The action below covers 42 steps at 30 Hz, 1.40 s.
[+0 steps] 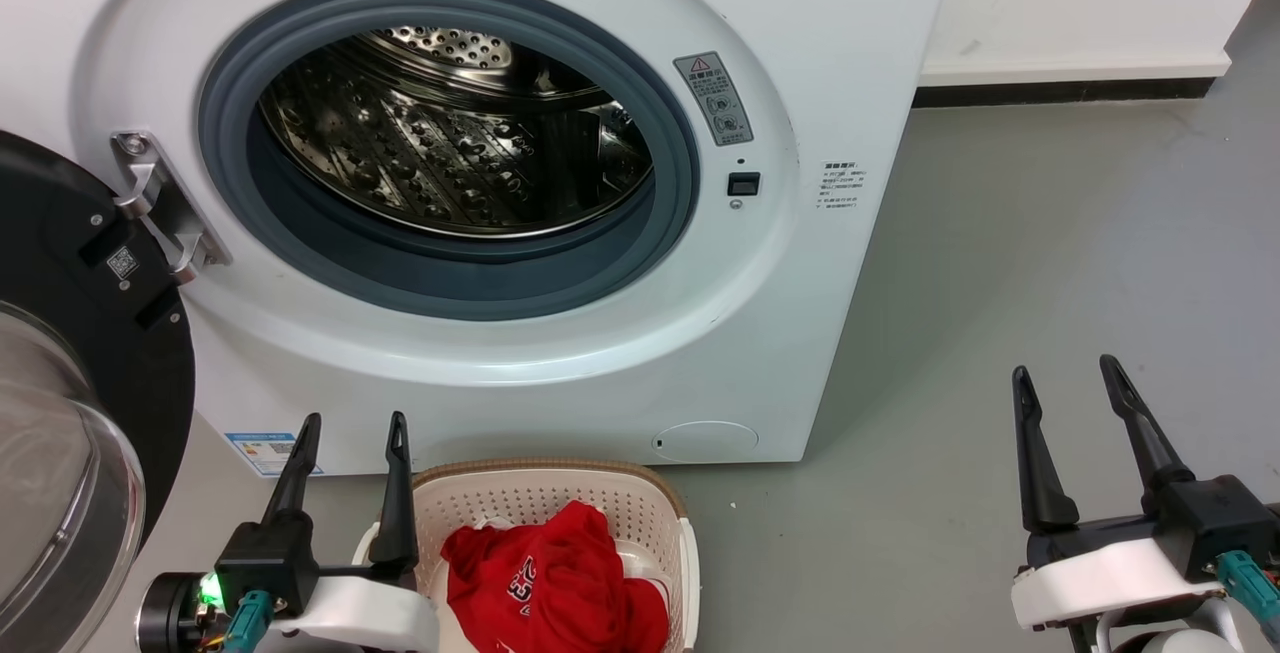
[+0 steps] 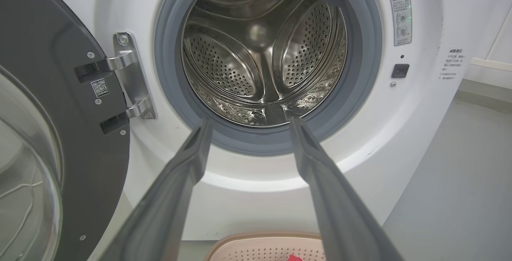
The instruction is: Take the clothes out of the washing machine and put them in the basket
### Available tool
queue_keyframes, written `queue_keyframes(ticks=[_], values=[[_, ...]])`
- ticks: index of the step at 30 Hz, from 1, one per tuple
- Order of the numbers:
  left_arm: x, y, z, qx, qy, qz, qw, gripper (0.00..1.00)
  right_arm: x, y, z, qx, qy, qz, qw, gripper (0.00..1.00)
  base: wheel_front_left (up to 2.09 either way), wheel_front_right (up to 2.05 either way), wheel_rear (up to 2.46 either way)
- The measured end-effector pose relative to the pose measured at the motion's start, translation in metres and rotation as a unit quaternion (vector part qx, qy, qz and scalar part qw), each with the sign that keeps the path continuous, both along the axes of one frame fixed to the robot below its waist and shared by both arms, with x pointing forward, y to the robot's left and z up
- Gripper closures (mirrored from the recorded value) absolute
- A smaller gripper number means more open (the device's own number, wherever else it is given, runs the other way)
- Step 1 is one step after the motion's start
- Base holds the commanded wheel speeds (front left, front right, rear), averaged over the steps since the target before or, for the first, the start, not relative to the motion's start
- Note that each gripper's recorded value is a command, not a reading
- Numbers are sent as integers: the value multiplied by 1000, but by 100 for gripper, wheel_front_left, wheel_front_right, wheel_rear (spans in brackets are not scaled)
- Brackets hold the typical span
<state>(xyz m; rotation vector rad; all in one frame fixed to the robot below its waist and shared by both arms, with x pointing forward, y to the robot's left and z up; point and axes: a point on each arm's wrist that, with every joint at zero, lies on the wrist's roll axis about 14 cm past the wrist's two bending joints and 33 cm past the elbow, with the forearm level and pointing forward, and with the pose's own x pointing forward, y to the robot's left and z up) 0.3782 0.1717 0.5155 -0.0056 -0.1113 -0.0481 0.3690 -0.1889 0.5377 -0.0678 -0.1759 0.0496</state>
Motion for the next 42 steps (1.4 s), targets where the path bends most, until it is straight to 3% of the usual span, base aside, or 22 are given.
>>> queue_keyframes(ticks=[4,5,10,21,42], values=[[2,1,-2,0,2,0,1000,0,0,-1,-2,1,3,-1,1000,0,0,0,0],[2,1,-2,1,2,-1,1000,100,0,-1,-2,1,3,-2,1000,100,0,0,0],[-3,2,-22,-9,38,4,999,100,-4,-1,-18,9,29,-3,1000,100,0,0,0],[-4,12,-32,-119,70,24,990,100,-3,-9,-26,131,47,-13,990,100,0,0,0],[-1,20,-37,-297,93,37,950,100,1,-16,-34,317,69,-18,946,100,0,0,0]])
